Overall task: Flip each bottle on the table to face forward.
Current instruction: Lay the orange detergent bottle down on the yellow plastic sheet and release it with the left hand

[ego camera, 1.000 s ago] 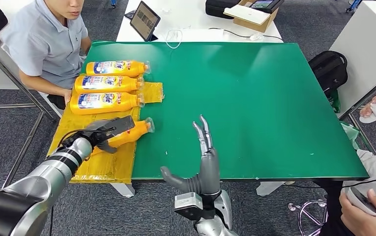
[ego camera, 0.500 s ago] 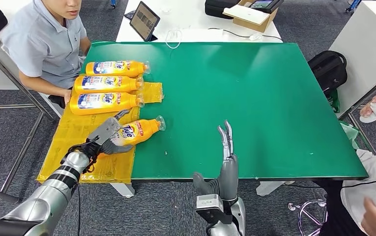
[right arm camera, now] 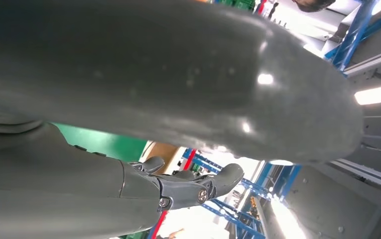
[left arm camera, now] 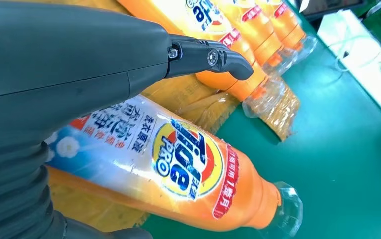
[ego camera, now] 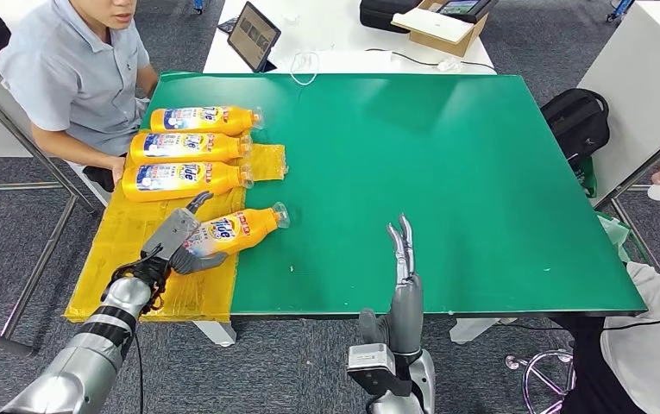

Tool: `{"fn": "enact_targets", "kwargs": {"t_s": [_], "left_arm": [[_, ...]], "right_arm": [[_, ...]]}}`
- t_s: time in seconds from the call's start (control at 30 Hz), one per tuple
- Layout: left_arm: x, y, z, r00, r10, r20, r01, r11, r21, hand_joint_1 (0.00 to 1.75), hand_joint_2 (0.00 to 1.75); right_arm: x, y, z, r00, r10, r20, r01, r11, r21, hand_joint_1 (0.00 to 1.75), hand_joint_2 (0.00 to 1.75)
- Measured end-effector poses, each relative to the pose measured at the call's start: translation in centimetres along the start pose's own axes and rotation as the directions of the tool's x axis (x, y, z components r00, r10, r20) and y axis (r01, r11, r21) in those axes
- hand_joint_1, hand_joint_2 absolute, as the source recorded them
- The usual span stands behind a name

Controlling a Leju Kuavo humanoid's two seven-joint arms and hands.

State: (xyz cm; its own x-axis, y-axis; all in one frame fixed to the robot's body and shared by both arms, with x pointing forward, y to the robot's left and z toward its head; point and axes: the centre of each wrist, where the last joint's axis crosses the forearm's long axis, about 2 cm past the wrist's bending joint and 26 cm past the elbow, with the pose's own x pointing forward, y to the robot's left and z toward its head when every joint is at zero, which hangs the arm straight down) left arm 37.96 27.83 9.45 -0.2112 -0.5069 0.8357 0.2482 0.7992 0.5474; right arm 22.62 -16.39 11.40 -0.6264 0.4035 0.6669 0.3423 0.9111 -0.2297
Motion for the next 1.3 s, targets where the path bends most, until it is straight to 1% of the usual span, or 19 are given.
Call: {"fn": "enact_targets", "kwargs": {"t_s": [0.1,0.13,0.2,0.27,0.33,0.4,0.47,0.57,0.67,0.77,1.0,1.13,1.3], "left_arm": [[0.1,0.0,0.5,1.000,0.002,0.021,-0.003,1.000,0.020,0.00,1.75],[0.2,0.0,0.8,0.999,0.007,0.041,-0.009,0.999,0.041,0.00,1.75],[0.7,0.0,1.4,0.993,0.030,0.112,-0.043,0.992,0.117,0.00,1.75],[1.9,0.0,2.0,0.978,0.083,0.189,-0.122,0.972,0.201,0.00,1.75],[3.4,-0.1,2.5,0.950,0.177,0.256,-0.243,0.937,0.253,0.00,1.75],[4.8,-0.1,2.9,0.902,0.281,0.326,-0.378,0.881,0.286,0.00,1.75],[5.9,-0.1,3.2,0.856,0.346,0.384,-0.472,0.825,0.311,0.00,1.75],[6.6,0.2,4.2,0.819,0.364,0.443,-0.532,0.772,0.349,0.00,1.75],[7.2,0.2,5.5,0.774,0.386,0.502,-0.593,0.720,0.360,0.00,1.75],[7.8,-0.1,6.9,0.731,0.413,0.542,-0.644,0.680,0.351,0.00,1.75],[8.6,-0.4,8.6,0.699,0.411,0.586,-0.676,0.646,0.353,0.00,1.75],[8.4,-1.4,10.4,0.700,0.409,0.586,-0.682,0.628,0.376,0.00,1.75],[8.0,-2.4,12.6,0.731,0.381,0.566,-0.659,0.609,0.441,0.00,1.75]], "right_arm": [[-0.1,-0.2,0.1,1.000,0.003,-0.004,-0.003,1.000,-0.002,0.00,0.00],[-0.1,-0.2,0.1,1.000,0.003,-0.006,-0.003,1.000,-0.005,0.00,0.00],[0.0,-0.6,0.0,1.000,0.002,-0.010,-0.002,1.000,-0.024,0.00,0.00],[0.2,-1.2,-0.5,1.000,0.002,-0.003,-0.002,0.998,-0.061,0.00,0.00],[0.8,-1.9,-1.5,1.000,0.014,0.026,-0.011,0.993,-0.114,0.00,0.87],[1.5,-2.7,-2.7,0.998,0.030,0.056,-0.019,0.984,-0.179,0.00,1.75],[2.0,-3.4,-3.5,0.998,0.031,0.062,-0.016,0.972,-0.235,0.00,1.75],[2.2,-4.2,-3.8,0.998,0.032,0.050,-0.016,0.957,-0.290,0.00,1.75],[2.6,-5.6,-4.4,0.993,0.095,0.069,-0.066,0.939,-0.336,0.00,1.75],[3.0,-7.4,-5.1,0.982,0.170,0.081,-0.124,0.907,-0.403,0.00,1.75],[3.3,-9.9,-5.4,0.968,0.246,0.056,-0.188,0.852,-0.489,0.00,1.75],[2.7,-11.4,-4.3,0.964,0.265,-0.006,-0.229,0.824,-0.518,0.00,1.75],[1.8,-13.1,-2.7,0.953,0.290,-0.085,-0.289,0.795,-0.533,0.00,1.75]]}}
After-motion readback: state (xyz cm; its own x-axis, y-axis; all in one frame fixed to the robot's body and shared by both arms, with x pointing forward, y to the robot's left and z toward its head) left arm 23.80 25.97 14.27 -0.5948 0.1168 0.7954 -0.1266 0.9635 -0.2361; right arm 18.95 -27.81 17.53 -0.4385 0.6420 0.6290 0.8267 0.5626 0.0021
